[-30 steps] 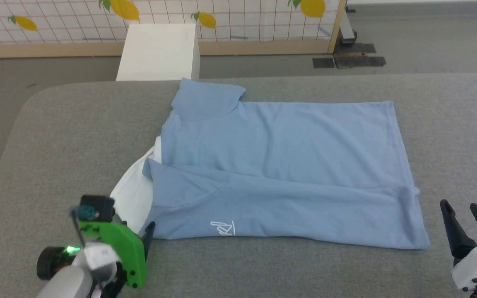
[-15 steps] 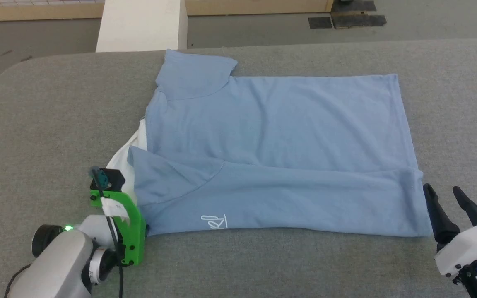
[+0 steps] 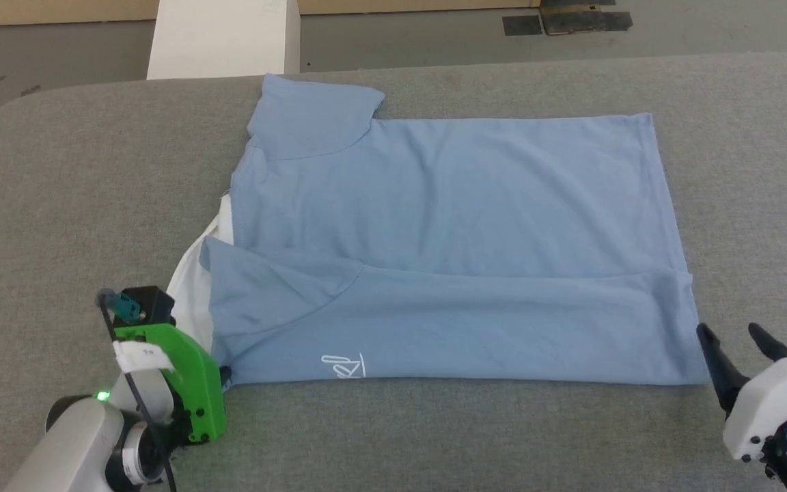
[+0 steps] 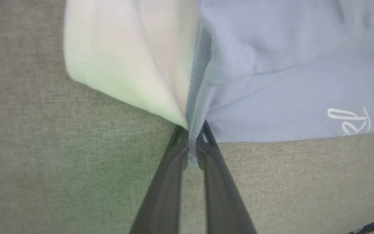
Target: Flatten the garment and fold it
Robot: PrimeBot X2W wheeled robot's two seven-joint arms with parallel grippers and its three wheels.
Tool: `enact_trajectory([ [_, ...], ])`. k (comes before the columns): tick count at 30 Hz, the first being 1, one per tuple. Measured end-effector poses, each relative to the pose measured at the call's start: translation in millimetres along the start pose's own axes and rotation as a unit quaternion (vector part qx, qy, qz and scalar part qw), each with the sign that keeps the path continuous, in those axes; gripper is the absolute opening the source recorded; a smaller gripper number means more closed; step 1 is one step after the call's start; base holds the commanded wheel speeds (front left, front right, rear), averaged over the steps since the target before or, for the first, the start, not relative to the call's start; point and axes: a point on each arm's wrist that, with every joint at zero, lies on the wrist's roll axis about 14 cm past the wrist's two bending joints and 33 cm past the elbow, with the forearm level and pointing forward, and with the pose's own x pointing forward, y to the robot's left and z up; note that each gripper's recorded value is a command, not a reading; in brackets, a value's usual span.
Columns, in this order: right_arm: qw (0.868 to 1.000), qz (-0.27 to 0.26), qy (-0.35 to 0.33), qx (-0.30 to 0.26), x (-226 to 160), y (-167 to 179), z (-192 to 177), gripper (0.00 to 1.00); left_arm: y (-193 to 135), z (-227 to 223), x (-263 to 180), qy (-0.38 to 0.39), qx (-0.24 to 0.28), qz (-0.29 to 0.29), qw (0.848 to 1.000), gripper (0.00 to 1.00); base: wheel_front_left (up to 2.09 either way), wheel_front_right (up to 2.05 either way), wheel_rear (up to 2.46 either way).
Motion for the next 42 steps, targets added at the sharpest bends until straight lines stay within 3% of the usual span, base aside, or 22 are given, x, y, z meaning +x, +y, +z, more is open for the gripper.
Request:
enact_trajectory([
  [5,0.995,0.006,0.093,-0.039,11,5,-14,1.00,-3,-1,-5,-0.011,-0.016,-0.010,1.000,0.00,0.00,0.00,0.00],
  [10,0.975,0.006,0.206,-0.087,19,8,-41,1.00,-4,-1,-7,-0.016,-0.021,-0.015,1.000,0.00,0.00,0.00,0.00],
  [17,0.955,0.009,0.273,-0.113,29,15,-56,1.00,0,-1,-5,-0.018,-0.032,-0.016,0.999,0.00,0.00,0.00,0.00],
  [18,0.955,0.010,0.276,-0.111,29,16,-56,0.78,1,-1,-5,-0.018,-0.033,-0.015,0.999,0.00,0.00,0.00,0.00],
  [19,0.954,0.012,0.278,-0.111,30,17,-56,0.31,2,-1,-5,-0.018,-0.034,-0.015,0.999,0.00,0.00,0.00,0.00],
  [20,0.954,0.013,0.278,-0.109,31,18,-56,0.00,2,-1,-6,-0.020,-0.036,-0.015,0.999,0.00,0.00,0.00,0.00],
  [29,0.967,0.028,0.240,-0.084,25,24,-37,0.00,-2,10,-18,-0.053,-0.068,-0.028,0.996,0.00,0.00,0.00,0.00],
  [37,0.981,0.022,0.174,-0.082,4,10,10,0.00,-15,24,-57,-0.116,-0.078,-0.040,0.989,0.00,0.00,0.00,0.00],
  [42,0.983,0.015,0.164,-0.077,-13,2,16,0.00,-21,14,-81,-0.126,-0.076,-0.042,0.988,0.00,0.00,0.00,0.00],
])
